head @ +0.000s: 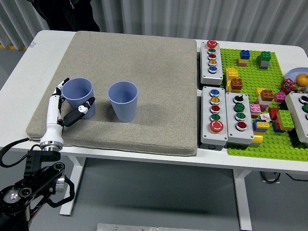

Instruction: Pick cup pour cup place

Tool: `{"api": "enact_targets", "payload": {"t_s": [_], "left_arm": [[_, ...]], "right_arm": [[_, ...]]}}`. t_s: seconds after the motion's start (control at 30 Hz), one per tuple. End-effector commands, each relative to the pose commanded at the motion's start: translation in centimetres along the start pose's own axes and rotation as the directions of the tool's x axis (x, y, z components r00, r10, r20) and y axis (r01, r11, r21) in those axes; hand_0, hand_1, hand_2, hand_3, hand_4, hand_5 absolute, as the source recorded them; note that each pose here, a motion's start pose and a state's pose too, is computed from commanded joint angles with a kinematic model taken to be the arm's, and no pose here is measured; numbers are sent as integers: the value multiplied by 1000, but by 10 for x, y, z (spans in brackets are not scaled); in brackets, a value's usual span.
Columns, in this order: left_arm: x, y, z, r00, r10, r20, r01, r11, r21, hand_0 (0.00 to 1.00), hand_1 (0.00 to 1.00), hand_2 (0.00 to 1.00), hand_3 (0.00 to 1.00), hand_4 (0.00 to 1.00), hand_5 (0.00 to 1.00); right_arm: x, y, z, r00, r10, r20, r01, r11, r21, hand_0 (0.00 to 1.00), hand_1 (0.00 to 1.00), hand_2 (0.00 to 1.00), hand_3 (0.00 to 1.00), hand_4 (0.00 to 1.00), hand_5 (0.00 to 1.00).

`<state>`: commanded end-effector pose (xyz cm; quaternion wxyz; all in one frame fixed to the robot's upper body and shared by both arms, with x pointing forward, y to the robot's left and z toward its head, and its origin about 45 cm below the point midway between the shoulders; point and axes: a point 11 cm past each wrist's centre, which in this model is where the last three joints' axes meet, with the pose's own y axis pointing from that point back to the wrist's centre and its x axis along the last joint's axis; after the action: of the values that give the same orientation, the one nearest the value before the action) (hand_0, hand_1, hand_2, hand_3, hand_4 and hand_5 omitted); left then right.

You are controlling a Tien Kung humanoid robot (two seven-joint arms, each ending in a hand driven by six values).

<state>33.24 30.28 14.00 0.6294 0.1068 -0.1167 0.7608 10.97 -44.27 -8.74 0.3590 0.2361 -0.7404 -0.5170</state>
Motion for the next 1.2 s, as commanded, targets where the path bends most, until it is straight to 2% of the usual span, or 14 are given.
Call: {"api": "enact_targets", "payload": {"t_s": [0.13, 0.17, 0.33, 0.37, 0.73, 0.93, 0.97, 1.07, 1.13, 1.17, 1.2], "left_arm": [[4, -2, 1, 1000, 19, -8, -19, 1000, 0, 926, 934, 998, 998, 988, 390], [5, -3, 1, 1000, 20, -9, -20, 1000, 0, 967, 967, 998, 998, 998, 562], [9, -1, 5, 999, 27, -23, -27, 1000, -4, 967, 967, 998, 998, 998, 562], [9, -1, 6, 999, 27, -25, -27, 1000, -6, 986, 976, 998, 998, 998, 623], [8, 5, 10, 1000, 7, -22, -8, 1000, -16, 996, 977, 998, 998, 998, 636], [10, 4, 12, 998, 21, -64, -21, 1000, -8, 998, 978, 998, 998, 998, 635], [12, 3, 13, 997, 27, -74, -28, 1000, -7, 998, 978, 998, 998, 998, 749], [19, -1, 17, 993, 50, -106, -51, 999, -3, 998, 978, 998, 998, 998, 749], [26, -8, 23, 987, 64, -145, -64, 998, 0, 998, 978, 998, 998, 998, 749], [30, -12, 26, 985, 70, -155, -71, 997, 2, 998, 971, 998, 998, 830, 998], [32, -15, 28, 984, 72, -165, -73, 997, 3, 998, 971, 998, 998, 830, 998]], "right_arm": [[0, 0, 0, 1000, 0, 0, 0, 1000, 1, 703, 632, 561, 574, 2, 86], [0, 0, 0, 1000, 0, 0, 0, 1000, 1, 703, 632, 561, 574, 2, 85], [0, 0, 0, 1000, 1, -1, -1, 1000, -1, 703, 632, 561, 574, 2, 85], [0, 0, 0, 1000, 1, -2, -1, 1000, -1, 703, 632, 561, 574, 2, 85], [3, -1, 3, 1000, 7, -10, -7, 1000, -6, 703, 632, 561, 573, 2, 81], [3, -1, 3, 1000, 8, -9, -8, 1000, -7, 703, 632, 560, 573, 2, 78], [3, -1, 4, 1000, 8, -10, -9, 1000, -7, 704, 632, 561, 572, 2, 77], [4, -1, 4, 1000, 9, -10, -9, 1000, -7, 704, 632, 561, 572, 2, 77], [4, -1, 4, 1000, 10, -7, -10, 1000, -6, 704, 632, 561, 572, 2, 77], [4, -1, 3, 1000, 10, -7, -10, 1000, -6, 704, 632, 560, 571, 2, 76], [4, -1, 3, 1000, 10, -7, -10, 1000, -6, 704, 632, 560, 571, 2, 76]]}}
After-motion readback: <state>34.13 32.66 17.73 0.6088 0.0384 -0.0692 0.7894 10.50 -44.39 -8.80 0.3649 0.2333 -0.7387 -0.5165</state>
